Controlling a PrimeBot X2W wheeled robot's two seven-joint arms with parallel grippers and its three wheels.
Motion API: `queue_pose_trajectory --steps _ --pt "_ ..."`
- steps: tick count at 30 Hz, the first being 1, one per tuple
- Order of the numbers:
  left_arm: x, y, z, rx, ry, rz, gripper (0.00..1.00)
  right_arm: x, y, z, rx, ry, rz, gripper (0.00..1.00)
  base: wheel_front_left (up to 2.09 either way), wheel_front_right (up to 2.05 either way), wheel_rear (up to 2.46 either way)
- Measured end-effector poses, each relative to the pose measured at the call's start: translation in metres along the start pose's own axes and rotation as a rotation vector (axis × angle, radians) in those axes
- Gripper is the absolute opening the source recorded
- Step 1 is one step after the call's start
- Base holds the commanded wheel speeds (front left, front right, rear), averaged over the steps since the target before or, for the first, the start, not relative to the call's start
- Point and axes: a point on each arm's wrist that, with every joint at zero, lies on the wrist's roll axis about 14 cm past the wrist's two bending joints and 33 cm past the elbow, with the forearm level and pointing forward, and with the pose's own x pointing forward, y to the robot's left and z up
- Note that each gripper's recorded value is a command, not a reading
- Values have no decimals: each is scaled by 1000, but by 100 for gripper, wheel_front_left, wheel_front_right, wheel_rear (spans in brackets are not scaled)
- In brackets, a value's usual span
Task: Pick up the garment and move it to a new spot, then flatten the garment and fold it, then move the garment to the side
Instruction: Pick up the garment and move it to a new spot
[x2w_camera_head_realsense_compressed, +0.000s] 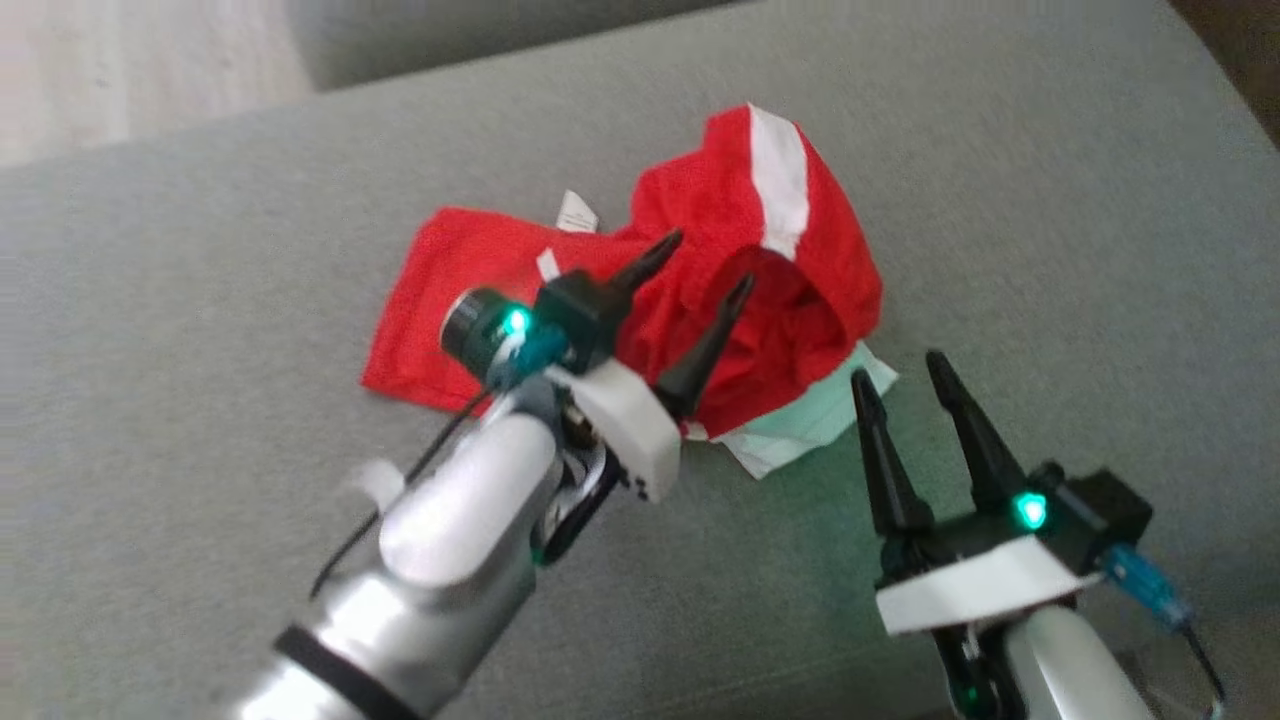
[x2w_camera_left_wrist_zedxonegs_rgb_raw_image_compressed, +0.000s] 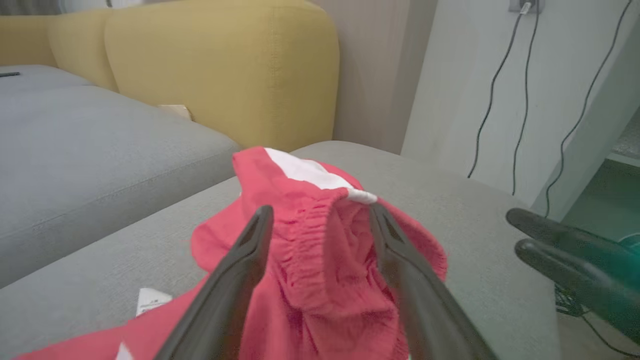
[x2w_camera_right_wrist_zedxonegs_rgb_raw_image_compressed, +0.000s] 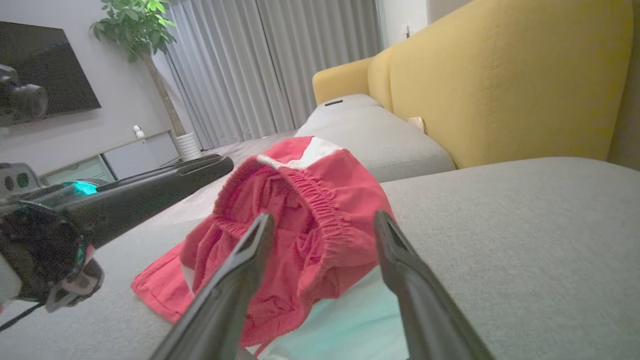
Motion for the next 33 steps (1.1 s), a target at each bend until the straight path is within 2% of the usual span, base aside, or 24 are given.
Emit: queue_pose_trajectory --steps 5,11,14,19,26,33 --pt "-48 16 10 25 -41 193 100 -18 15 -4 0 8 32 100 0 0 0" --pt "-116 50 -18 -18 23 433 100 -19 35 -2 -1 -1 97 100 0 0 0" --pt "-137 63 -35 -24 77 498 100 -16 45 -1 -2 -7 133 100 0 0 0" --pt "-138 59 -79 -48 226 438 100 -11 47 -10 -2 25 146 100 0 0 0" --pt "-96 66 -96 151 347 265 100 12 40 -12 -22 30 153 100 0 0 0" --pt "-93 60 -137 168 480 181 100 18 26 -13 -34 38 121 100 0 0 0"
